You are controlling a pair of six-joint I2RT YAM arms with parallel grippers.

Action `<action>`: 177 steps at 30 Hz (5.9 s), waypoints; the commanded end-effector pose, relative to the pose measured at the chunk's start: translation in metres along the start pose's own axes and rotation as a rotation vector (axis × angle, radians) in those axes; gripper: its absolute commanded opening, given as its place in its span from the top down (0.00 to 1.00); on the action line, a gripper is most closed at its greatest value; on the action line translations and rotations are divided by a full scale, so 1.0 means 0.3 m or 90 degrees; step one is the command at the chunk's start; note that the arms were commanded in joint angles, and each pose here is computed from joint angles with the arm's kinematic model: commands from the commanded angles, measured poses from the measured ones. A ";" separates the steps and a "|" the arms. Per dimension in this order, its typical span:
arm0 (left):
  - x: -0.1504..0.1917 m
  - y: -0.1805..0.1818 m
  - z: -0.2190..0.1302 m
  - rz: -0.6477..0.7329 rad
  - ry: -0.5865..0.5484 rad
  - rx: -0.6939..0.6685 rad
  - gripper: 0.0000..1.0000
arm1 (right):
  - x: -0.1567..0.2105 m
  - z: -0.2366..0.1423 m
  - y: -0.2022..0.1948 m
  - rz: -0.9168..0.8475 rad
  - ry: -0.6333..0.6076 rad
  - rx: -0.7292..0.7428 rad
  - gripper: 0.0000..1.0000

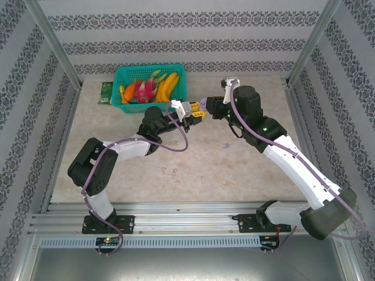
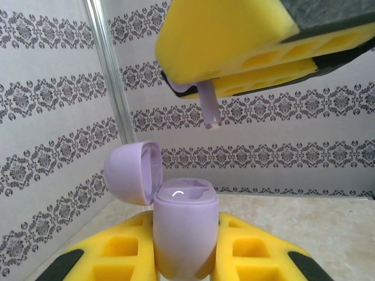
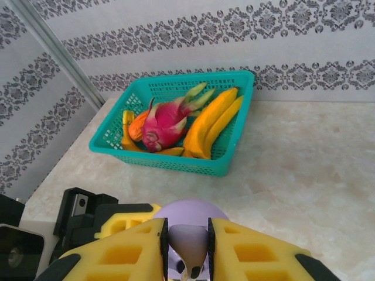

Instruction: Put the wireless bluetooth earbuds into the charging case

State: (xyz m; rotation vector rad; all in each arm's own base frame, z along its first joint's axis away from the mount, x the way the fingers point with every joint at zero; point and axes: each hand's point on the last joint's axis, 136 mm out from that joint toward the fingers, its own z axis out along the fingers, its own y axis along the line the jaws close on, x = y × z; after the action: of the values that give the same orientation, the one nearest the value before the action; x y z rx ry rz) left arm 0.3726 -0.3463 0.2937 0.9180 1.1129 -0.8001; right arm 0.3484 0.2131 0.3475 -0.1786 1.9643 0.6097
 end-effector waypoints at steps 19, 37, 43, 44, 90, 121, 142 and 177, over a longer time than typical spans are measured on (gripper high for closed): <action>-0.112 -0.011 0.014 0.001 -0.059 0.011 1.00 | 0.073 0.058 -0.002 0.020 0.012 -0.008 0.76; -0.096 -0.022 0.009 -0.006 -0.053 0.020 1.00 | 0.018 0.037 0.026 0.035 -0.013 -0.028 0.78; -0.097 -0.030 0.008 -0.008 -0.053 0.026 1.00 | 0.023 0.054 0.025 0.041 -0.012 -0.029 0.78; -0.097 -0.028 0.007 -0.008 -0.053 0.025 1.00 | 0.020 0.055 0.026 0.042 -0.014 -0.029 0.78; -0.096 -0.019 0.002 -0.030 -0.065 0.010 1.00 | 0.109 0.082 0.014 0.038 0.038 -0.029 0.45; -0.049 0.023 -0.033 -0.015 -0.047 -0.041 1.00 | 0.444 -0.142 -0.548 0.431 0.116 0.383 0.31; -0.034 0.026 -0.014 -0.057 -0.039 -0.027 1.00 | 0.815 0.139 -0.668 0.455 0.326 0.455 0.48; -0.034 0.028 -0.022 -0.068 -0.047 -0.035 1.00 | 0.913 0.295 -0.610 0.268 0.467 0.439 0.64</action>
State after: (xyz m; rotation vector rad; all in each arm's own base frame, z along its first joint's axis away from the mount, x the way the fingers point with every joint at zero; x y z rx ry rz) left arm 0.3764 -0.3388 0.2884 0.7960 1.1786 -0.8740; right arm 0.3616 0.1309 0.0156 0.6350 2.8059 0.1148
